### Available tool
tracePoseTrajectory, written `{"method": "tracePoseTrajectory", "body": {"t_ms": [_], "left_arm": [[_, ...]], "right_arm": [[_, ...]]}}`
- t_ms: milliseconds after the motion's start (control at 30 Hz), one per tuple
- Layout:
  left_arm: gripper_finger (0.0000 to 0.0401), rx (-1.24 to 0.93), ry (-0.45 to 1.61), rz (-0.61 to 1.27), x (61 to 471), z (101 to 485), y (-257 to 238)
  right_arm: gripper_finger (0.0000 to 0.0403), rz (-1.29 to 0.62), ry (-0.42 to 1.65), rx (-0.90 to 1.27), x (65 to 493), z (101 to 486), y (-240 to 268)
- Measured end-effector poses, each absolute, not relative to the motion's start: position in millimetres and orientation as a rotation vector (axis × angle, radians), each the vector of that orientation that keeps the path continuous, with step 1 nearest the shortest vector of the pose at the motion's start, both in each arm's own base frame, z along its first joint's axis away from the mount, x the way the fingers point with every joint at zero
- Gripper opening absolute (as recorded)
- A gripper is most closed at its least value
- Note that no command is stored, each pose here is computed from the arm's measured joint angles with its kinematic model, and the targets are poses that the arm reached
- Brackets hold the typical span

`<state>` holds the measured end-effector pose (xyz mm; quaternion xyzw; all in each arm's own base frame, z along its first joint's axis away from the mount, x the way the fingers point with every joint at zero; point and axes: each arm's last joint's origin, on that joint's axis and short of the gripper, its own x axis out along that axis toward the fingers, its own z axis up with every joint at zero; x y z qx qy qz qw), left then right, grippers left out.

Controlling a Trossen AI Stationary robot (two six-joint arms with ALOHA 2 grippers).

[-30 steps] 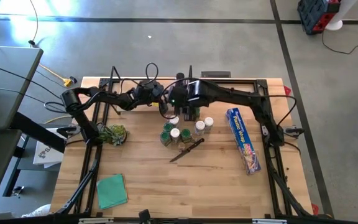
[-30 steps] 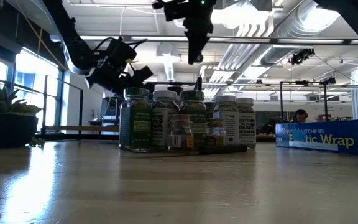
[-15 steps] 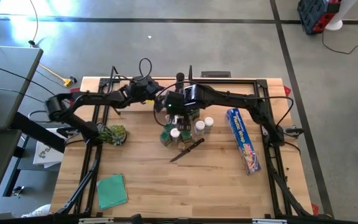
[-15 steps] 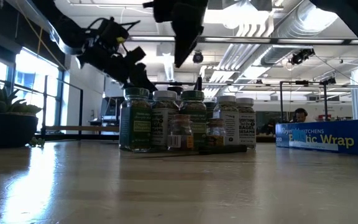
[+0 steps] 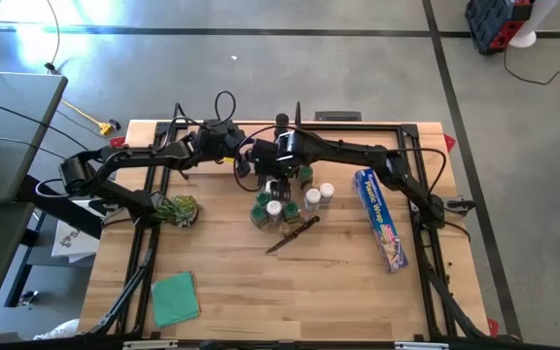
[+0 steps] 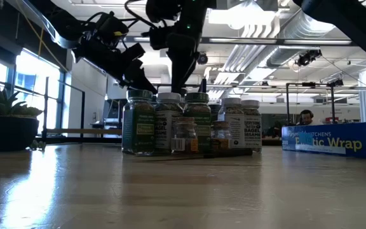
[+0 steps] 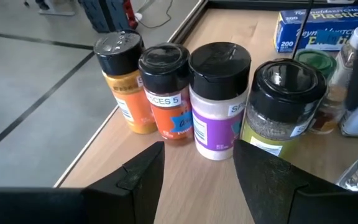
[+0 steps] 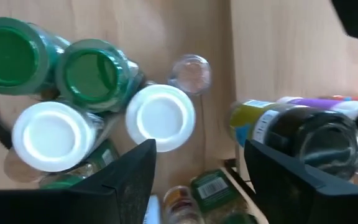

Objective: Shelf spices
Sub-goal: Adjust the black lid seasoning bottles, then put the green lid seasoning bottle on the shelf

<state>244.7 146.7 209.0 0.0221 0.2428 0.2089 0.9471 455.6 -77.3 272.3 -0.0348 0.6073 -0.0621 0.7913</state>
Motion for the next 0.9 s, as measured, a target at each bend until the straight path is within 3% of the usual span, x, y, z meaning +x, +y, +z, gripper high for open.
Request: {"method": "tracePoseTrajectory", "body": {"t_ms": [633, 900], "left_arm": [[0.0188, 0.046, 0.492, 0.425, 245, 209, 147], [0.0188, 0.072, 0.427, 0.388, 238, 231, 133]], "right_arm": [[0.0236, -0.156, 1.314, -0.075, 454, 274, -85], [0.0236, -0.201, 1.31, -0.176, 438, 311, -57]]}}
